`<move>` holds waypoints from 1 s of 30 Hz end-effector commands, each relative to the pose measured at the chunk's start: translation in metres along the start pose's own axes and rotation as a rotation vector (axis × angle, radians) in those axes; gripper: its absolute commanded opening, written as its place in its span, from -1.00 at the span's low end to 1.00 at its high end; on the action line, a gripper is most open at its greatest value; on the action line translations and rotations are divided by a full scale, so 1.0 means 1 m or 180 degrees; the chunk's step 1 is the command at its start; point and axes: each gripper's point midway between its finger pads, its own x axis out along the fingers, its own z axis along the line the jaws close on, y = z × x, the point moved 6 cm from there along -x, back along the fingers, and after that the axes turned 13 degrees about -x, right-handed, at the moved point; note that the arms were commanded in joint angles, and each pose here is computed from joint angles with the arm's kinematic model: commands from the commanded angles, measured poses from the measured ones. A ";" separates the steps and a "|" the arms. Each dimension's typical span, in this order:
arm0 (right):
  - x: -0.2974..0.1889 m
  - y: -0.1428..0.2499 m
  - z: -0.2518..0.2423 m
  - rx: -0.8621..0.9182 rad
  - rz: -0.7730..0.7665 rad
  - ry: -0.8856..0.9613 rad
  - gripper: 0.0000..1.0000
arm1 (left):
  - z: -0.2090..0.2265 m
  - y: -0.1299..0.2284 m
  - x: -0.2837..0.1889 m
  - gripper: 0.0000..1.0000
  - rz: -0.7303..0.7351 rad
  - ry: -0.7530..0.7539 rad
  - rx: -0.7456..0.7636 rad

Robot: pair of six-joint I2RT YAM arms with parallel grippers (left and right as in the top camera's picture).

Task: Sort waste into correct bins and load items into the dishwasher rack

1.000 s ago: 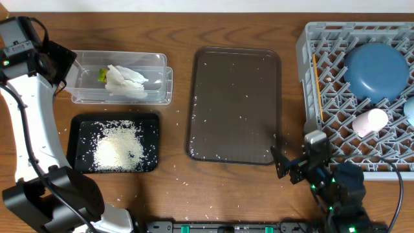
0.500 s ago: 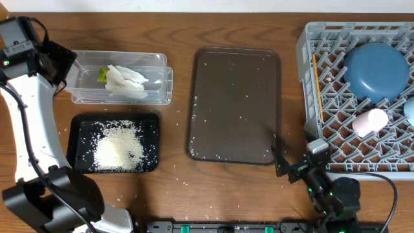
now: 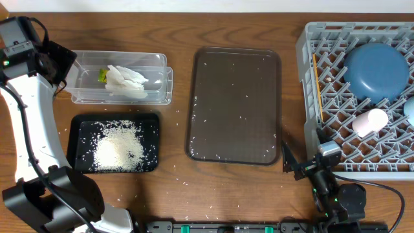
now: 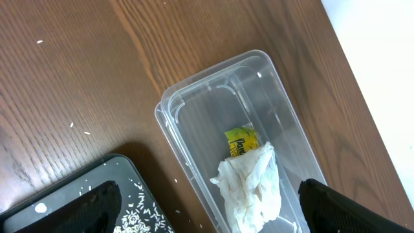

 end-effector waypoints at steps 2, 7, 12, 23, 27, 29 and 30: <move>-0.001 0.001 -0.004 -0.0265 0.0026 0.0117 0.99 | -0.001 -0.002 -0.004 0.81 -0.0025 0.0022 -0.0036; -0.001 0.002 -0.007 -0.0403 0.0043 0.0161 0.98 | -0.001 -0.002 -0.004 0.81 -0.0024 0.0021 -0.0036; -0.001 0.002 -0.007 -0.0397 0.0034 0.0140 0.98 | -0.001 -0.002 -0.004 0.82 -0.0025 0.0022 -0.0036; -0.003 0.008 -0.024 0.0086 0.0155 0.0636 0.98 | -0.001 -0.002 -0.004 0.82 -0.0025 0.0022 -0.0036; -0.004 0.009 -0.028 -0.0113 0.0218 0.0760 0.99 | -0.001 -0.002 -0.004 0.81 -0.0025 0.0022 -0.0036; -0.004 0.009 -0.028 -0.0140 0.0220 0.0752 0.98 | -0.001 -0.002 -0.004 0.81 -0.0024 0.0021 -0.0036; -0.004 0.009 -0.027 -0.0139 0.0217 0.0744 0.98 | -0.001 -0.002 -0.004 0.81 -0.0025 0.0022 -0.0036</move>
